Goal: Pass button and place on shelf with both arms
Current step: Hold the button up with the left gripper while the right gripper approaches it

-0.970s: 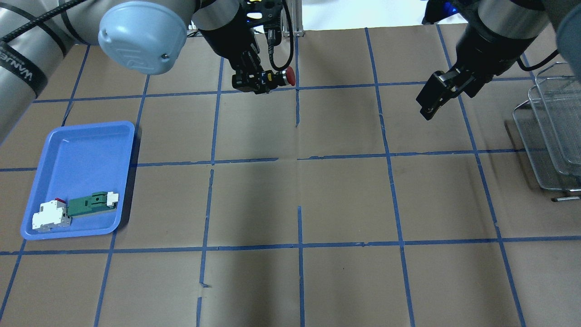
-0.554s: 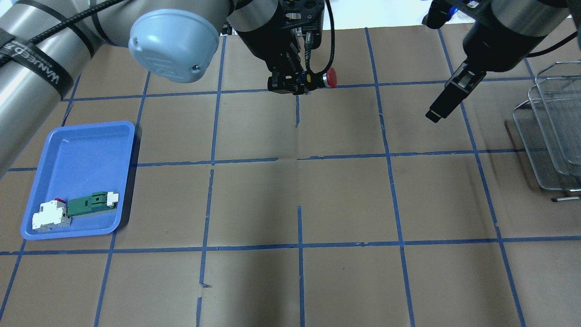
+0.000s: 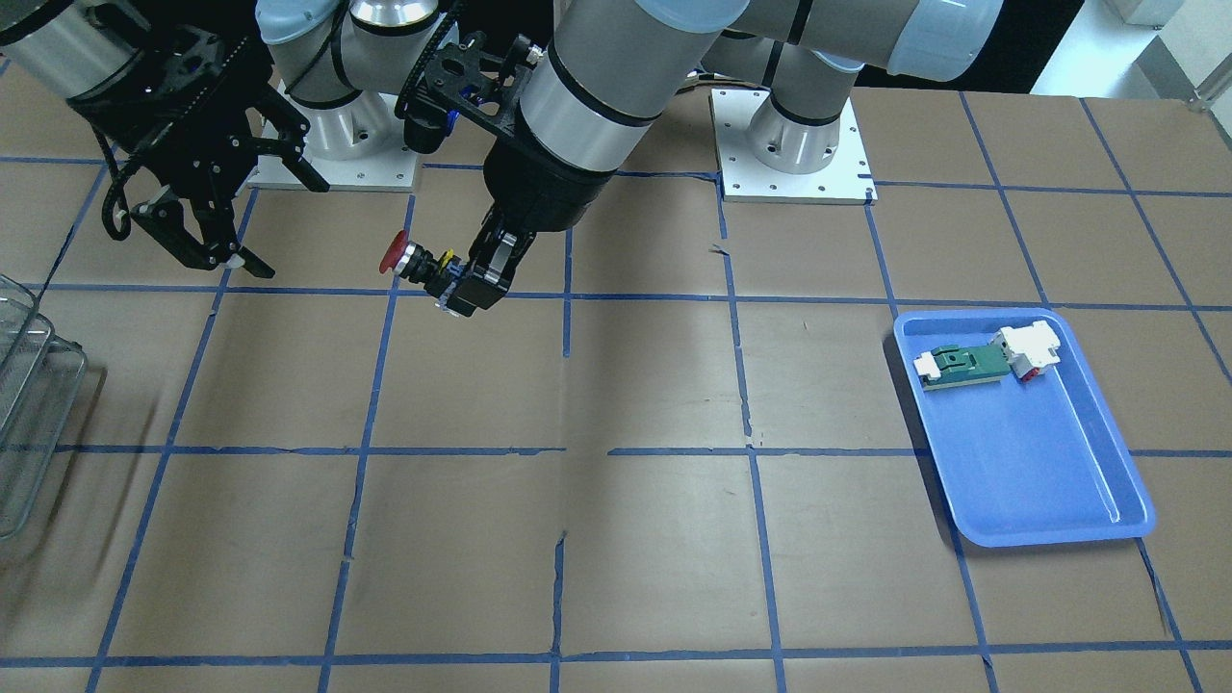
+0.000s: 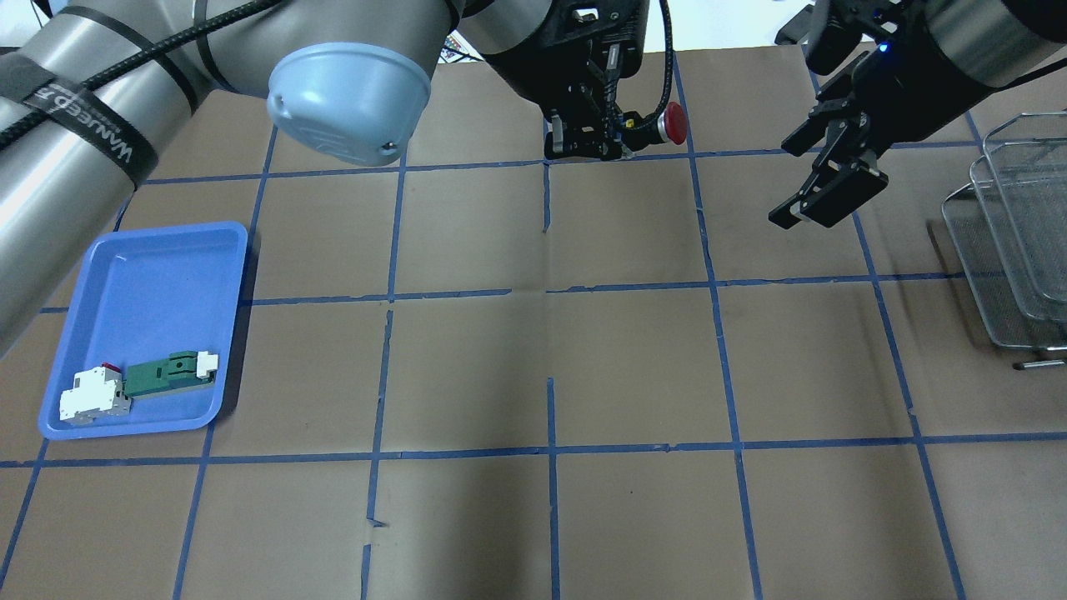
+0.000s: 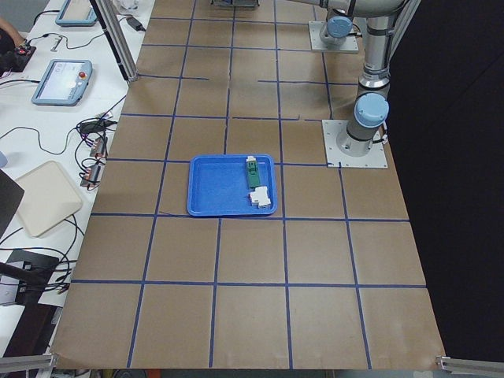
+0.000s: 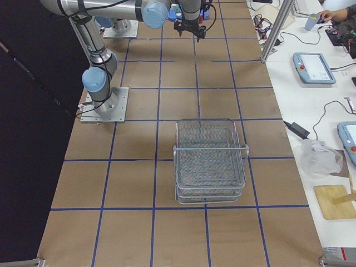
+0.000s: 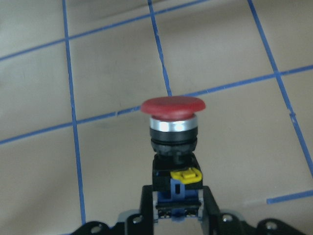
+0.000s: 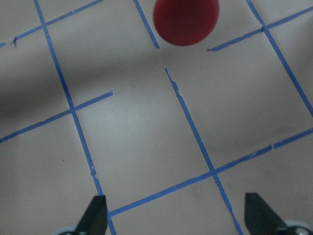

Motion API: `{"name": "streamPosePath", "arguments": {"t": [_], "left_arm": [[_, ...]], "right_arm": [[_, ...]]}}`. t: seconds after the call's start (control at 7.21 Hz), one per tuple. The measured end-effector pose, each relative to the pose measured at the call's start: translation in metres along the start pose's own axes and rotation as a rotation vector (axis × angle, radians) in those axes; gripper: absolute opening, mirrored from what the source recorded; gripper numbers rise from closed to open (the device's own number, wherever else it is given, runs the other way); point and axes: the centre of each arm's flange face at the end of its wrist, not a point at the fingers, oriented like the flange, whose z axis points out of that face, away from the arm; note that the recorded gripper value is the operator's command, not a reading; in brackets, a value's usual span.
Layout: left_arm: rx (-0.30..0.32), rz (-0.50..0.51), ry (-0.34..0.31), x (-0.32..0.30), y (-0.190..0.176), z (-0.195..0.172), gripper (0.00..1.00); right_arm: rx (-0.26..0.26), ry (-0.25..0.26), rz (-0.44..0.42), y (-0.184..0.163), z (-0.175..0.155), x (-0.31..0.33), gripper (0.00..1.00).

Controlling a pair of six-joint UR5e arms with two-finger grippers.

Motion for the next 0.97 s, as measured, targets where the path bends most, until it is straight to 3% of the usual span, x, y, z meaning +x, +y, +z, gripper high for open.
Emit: {"name": "streamPosePath", "arguments": {"t": [0.42, 0.69, 0.97], "left_arm": [[0.026, 0.005, 0.0, 0.0, -0.004, 0.001, 0.0], [0.05, 0.014, -0.004, 0.0, -0.01, 0.004, 0.0], [0.058, 0.03, 0.0, 0.004, -0.019, 0.008, 0.0]], "right_arm": [[0.197, 0.07, -0.093, -0.002, -0.001, -0.011, 1.0], [0.264, 0.133, -0.16, -0.008, -0.001, -0.021, 1.0], [0.309, 0.142, -0.2, -0.021, 0.0, -0.026, 1.0]]}}
